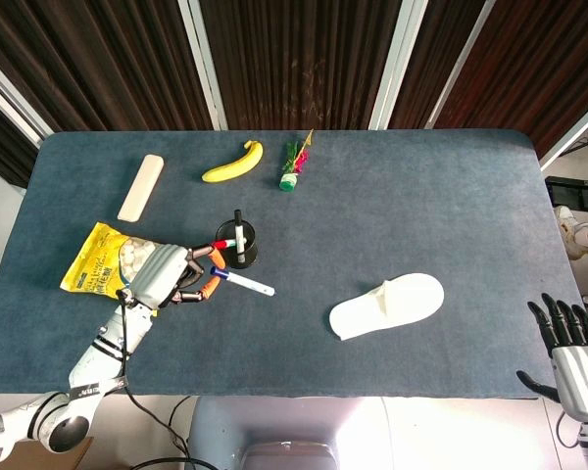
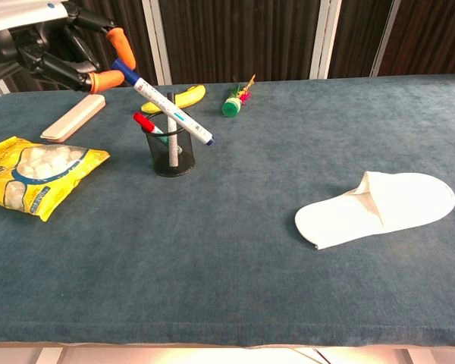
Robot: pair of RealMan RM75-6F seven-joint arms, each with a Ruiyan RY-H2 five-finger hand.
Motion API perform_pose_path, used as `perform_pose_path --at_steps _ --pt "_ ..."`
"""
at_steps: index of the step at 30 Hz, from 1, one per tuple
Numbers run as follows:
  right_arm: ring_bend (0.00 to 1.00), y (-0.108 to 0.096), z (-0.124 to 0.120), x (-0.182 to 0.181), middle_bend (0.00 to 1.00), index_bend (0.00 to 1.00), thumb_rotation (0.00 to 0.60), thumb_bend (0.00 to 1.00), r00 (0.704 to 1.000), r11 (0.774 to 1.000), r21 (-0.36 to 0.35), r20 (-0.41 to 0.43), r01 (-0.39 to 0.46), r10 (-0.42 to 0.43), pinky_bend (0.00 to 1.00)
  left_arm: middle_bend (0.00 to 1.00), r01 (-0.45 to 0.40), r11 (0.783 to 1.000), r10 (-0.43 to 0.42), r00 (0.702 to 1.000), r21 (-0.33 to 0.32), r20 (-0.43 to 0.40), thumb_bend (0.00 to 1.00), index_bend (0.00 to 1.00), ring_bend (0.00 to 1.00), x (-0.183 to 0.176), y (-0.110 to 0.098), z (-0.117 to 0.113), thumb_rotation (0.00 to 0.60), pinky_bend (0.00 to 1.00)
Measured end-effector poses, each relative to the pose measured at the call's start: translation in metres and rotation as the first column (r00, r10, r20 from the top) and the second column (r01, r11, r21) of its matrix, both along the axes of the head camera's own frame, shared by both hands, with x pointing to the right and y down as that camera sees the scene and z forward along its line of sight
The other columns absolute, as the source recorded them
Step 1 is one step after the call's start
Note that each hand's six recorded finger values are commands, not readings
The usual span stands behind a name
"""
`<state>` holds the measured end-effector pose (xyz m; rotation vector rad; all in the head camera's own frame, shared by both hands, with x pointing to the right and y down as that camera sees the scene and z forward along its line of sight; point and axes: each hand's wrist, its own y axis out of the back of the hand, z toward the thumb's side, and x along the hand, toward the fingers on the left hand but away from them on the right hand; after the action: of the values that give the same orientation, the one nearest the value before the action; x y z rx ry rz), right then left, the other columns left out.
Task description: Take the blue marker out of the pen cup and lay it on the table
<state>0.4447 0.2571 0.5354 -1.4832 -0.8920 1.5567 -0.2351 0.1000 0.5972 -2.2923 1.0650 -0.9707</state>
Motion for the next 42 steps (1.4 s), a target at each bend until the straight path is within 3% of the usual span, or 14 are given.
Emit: perform_pose_path --at_steps 6,16,28,35,39,42 --pt "0.06 0.0 0.002 -0.001 0.11 0.18 0.6 0.24 1.0 1.0 -0.007 -0.003 0.003 -0.003 0.17 1.0 0.053 0.995 -0.052 0.999 -0.08 0.016 0.41 0.8 1.0 -0.016 0.019 0.036 0.6 1.0" --pt "0.06 0.0 0.003 0.0 0.11 0.18 0.6 0.23 1.0 1.0 -0.008 -0.006 -0.001 0.001 0.17 1.0 0.133 0.976 -0.108 0.983 -0.173 0.148 0.41 0.8 1.0 -0.042 0.041 0.103 0.6 1.0" --pt "0.06 0.0 0.004 0.0 0.11 0.18 0.6 0.24 1.0 1.0 -0.011 -0.007 0.002 -0.002 0.17 1.0 0.183 0.956 -0.118 0.955 -0.229 0.271 0.41 0.8 1.0 -0.065 0.064 0.151 0.6 1.0" --pt "0.06 0.0 0.004 -0.001 0.1 0.18 0.6 0.24 1.0 1.0 -0.013 -0.006 0.003 -0.003 0.17 1.0 0.128 0.976 -0.054 0.927 -0.177 0.371 0.41 0.73 1.0 -0.078 0.07 0.159 0.6 1.0" --pt "0.06 0.0 0.004 -0.001 0.1 0.19 0.6 0.24 1.0 1.0 -0.015 -0.006 0.004 -0.004 0.17 0.97 0.03 0.994 0.027 0.878 -0.11 0.479 0.41 0.6 1.0 -0.087 0.075 0.161 0.6 1.0" --pt "0.06 0.001 0.004 -0.001 0.11 0.19 0.6 0.24 1.0 1.0 -0.015 -0.005 0.004 -0.004 0.17 0.86 -0.045 0.997 0.076 0.831 -0.069 0.55 0.41 0.47 0.96 -0.092 0.079 0.162 0.6 0.96"
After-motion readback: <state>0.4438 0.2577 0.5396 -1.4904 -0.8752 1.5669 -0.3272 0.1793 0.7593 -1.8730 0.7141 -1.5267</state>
